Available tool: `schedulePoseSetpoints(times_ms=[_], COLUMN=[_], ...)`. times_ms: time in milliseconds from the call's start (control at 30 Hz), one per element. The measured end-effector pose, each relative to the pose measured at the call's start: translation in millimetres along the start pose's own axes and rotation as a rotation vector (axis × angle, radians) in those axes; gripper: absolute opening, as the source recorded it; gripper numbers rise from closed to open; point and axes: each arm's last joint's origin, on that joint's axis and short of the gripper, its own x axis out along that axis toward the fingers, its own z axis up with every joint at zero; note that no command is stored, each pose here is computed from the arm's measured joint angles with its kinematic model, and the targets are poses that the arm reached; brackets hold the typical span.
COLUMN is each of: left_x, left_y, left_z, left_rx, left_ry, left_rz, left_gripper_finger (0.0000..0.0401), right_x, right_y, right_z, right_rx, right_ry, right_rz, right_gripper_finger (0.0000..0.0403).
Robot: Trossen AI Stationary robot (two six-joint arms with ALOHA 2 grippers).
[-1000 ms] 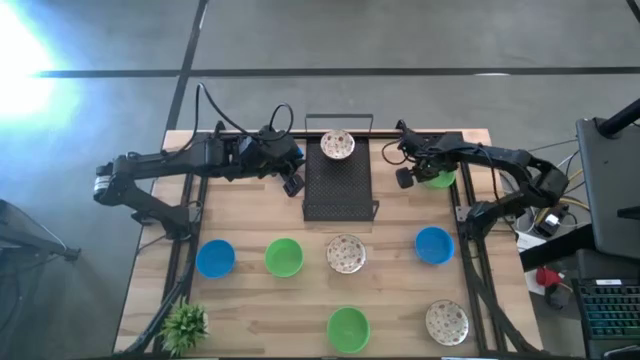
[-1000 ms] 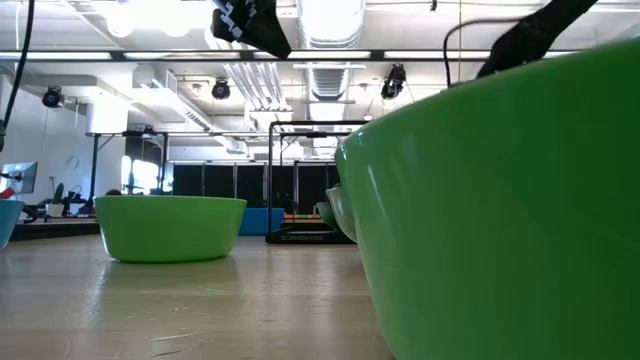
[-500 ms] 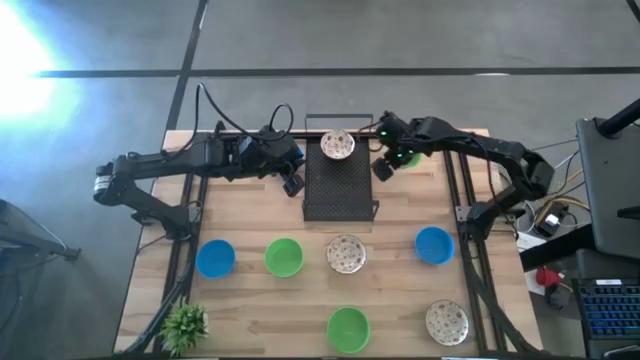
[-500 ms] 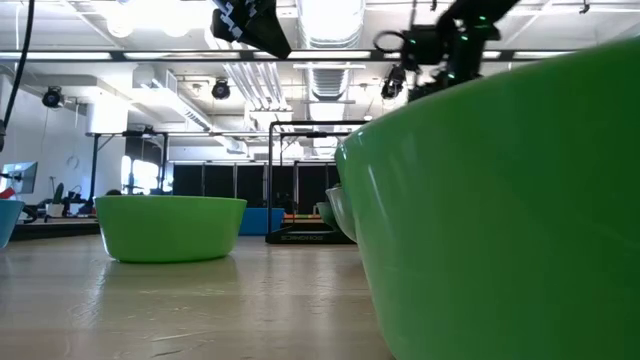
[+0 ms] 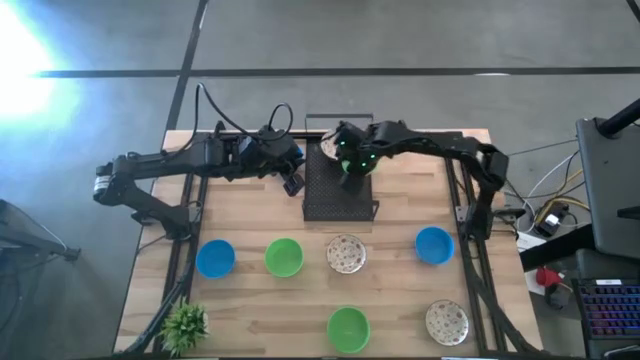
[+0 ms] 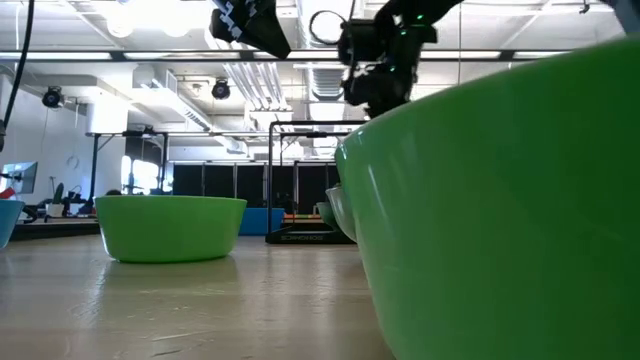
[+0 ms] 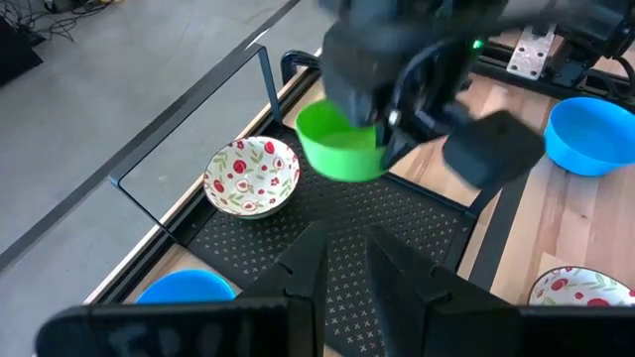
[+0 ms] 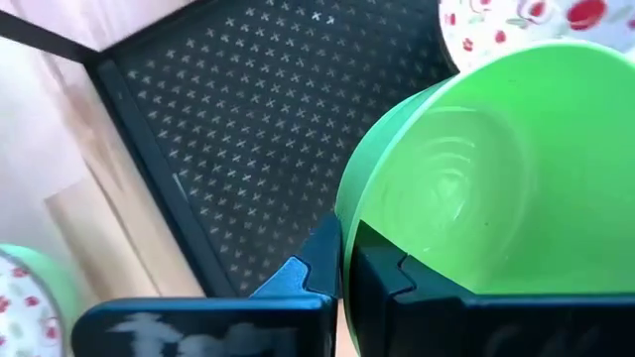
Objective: Pick & Place Mini bowls
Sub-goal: Put the top green bowl on the shelf
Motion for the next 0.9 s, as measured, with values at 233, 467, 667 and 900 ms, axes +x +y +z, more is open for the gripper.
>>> schedulePoseSetpoints(times_ms=[233,467,667,900], left_x=[0,0,0,0], left_y=[0,0,0,0], left_z=[0,-1,-1,-1], left_rx=[-0.004,-0.005,-0.006,-0.007], left_ry=[0.0,0.008,0.011,0.01], left_rz=[0.0,-0.003,-0.004,0.0], left_gripper_finger=[0.0067,0.0067,0.0067,0.0067], right_x=[22,45,58,61], right_y=[21,33,34,34], right_z=[14,25,25,28], right_rx=[-0.076,-0.099,-0.101,-0.098], right_ry=[0.036,0.068,0.099,0.069], right_rz=[0.042,0.077,0.094,0.097], right_gripper_finger=[0.0008,0.0008,0.0008,0.0008])
